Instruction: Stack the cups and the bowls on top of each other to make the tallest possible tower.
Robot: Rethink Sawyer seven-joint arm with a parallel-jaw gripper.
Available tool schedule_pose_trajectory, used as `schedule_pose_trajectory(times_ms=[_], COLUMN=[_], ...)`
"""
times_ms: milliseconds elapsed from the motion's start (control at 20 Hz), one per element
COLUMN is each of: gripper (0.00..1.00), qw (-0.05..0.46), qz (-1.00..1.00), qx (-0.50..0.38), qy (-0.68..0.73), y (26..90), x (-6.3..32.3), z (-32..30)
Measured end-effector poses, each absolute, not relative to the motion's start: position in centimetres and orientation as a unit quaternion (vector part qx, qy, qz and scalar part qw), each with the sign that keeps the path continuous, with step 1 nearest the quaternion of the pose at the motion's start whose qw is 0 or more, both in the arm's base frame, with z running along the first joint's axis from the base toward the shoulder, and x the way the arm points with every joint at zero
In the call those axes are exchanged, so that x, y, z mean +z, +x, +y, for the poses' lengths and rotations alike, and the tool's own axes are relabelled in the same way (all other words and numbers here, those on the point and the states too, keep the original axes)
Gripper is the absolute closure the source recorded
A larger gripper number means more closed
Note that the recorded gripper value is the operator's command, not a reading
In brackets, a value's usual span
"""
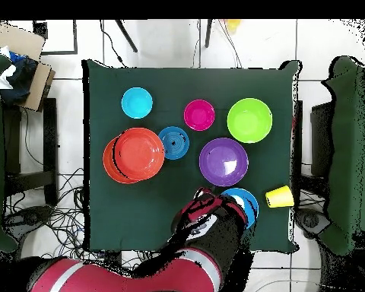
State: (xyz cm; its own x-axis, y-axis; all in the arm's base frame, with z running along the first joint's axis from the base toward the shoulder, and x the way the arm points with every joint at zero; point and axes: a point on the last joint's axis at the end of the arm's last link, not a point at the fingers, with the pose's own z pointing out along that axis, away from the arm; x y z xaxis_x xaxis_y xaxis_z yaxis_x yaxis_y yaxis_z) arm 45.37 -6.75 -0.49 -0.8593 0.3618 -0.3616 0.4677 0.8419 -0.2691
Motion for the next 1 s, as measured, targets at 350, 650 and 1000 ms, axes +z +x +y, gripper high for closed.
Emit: schedule_pose_trajectory(times_ms=[350, 650, 1000], gripper=[0.0, 0.0, 0.0], qw=[0.154, 0.158, 0.161], qz=[0.946, 0.945, 0.944], qx=[-0.177, -0.178, -0.178], qy=[0.224, 0.224, 0.227], y=[45.0, 44.8, 44.8], x=[-1.2, -1.7, -2.1], z=[-7.1, -6.7, -6.2])
